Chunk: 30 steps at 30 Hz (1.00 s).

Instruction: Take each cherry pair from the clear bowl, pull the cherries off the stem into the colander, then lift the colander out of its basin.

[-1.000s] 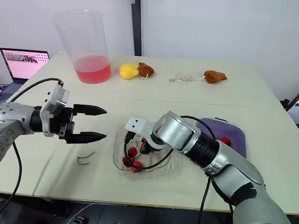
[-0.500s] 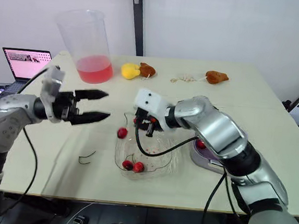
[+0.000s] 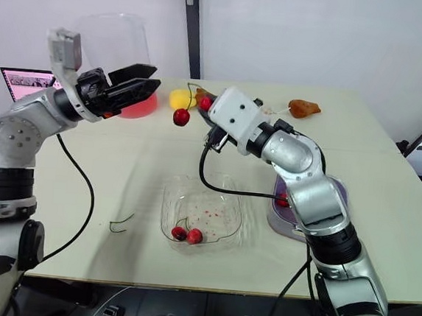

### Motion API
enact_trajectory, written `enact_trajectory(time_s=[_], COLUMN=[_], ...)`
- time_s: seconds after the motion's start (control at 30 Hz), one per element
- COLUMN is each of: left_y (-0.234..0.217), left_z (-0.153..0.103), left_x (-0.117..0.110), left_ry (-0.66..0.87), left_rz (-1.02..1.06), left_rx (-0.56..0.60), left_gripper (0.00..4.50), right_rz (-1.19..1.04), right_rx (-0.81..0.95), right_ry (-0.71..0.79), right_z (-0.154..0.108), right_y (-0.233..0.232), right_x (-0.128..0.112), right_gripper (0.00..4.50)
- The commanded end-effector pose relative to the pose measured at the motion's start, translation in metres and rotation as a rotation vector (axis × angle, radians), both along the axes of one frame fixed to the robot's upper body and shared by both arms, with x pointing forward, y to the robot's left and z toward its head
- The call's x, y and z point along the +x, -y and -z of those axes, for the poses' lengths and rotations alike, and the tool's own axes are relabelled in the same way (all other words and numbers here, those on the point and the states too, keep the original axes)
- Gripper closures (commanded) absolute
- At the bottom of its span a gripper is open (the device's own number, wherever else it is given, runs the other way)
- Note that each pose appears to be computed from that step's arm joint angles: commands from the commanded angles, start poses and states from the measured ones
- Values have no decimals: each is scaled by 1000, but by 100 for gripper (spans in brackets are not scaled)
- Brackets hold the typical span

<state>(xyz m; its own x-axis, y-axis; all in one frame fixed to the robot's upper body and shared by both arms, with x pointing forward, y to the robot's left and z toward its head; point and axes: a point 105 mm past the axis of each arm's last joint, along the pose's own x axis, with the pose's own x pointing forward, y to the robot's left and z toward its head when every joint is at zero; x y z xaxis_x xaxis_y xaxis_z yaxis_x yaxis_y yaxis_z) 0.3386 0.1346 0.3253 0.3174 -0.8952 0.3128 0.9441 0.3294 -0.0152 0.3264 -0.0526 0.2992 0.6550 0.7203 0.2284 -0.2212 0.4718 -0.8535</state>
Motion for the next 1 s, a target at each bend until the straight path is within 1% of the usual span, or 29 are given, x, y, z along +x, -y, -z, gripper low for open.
enact_trajectory(time_s=[0.03, 0.1, 0.2, 0.27, 0.43, 0.53, 0.63, 0.7, 0.73, 0.77, 0.87, 0.9, 1.0], left_y=[11, 14, 18, 19, 24, 26, 29, 29, 29, 30, 29, 29, 29], left_z=[-7, -6, -7, -6, -7, -6, -4, -4, -4, -3, -2, -3, -4], left_x=[-7, -5, -9, -11, -17, -19, -21, -21, -22, -22, -21, -19, -18], left_ry=[52, 45, 39, 32, 17, -15, -27, -34, -36, -38, -43, -49, -54], left_rz=[49, 53, 85, 94, 122, 127, 127, 130, 130, 128, 117, 107, 103], left_rx=[26, 20, 8, 2, -34, -80, -94, -108, -107, -99, -90, -100, -106], left_gripper=[0, 0, 0, 0, 0, 0, 86, 187, 227, 290, 435, 445, 445], right_rz=[1, 1, 23, 30, 28, 18, 13, 13, 13, 14, 11, 1, -21], right_rx=[-52, -43, -87, -85, -82, -73, -69, -69, -67, -68, -65, -62, -61], right_ry=[210, 246, 301, 326, 331, 334, 336, 336, 337, 338, 337, 332, 313], right_z=[-9, -10, -5, -7, -6, -7, -9, -9, -9, -9, -9, -8, -4], right_y=[-11, -14, -19, -22, -27, -28, -29, -29, -29, -29, -29, -30, -32], right_x=[-16, -19, -22, -25, -27, -29, -29, -29, -29, -29, -29, -30, -32], right_gripper=[371, 371, 371, 371, 371, 371, 372, 372, 372, 372, 372, 372, 372])
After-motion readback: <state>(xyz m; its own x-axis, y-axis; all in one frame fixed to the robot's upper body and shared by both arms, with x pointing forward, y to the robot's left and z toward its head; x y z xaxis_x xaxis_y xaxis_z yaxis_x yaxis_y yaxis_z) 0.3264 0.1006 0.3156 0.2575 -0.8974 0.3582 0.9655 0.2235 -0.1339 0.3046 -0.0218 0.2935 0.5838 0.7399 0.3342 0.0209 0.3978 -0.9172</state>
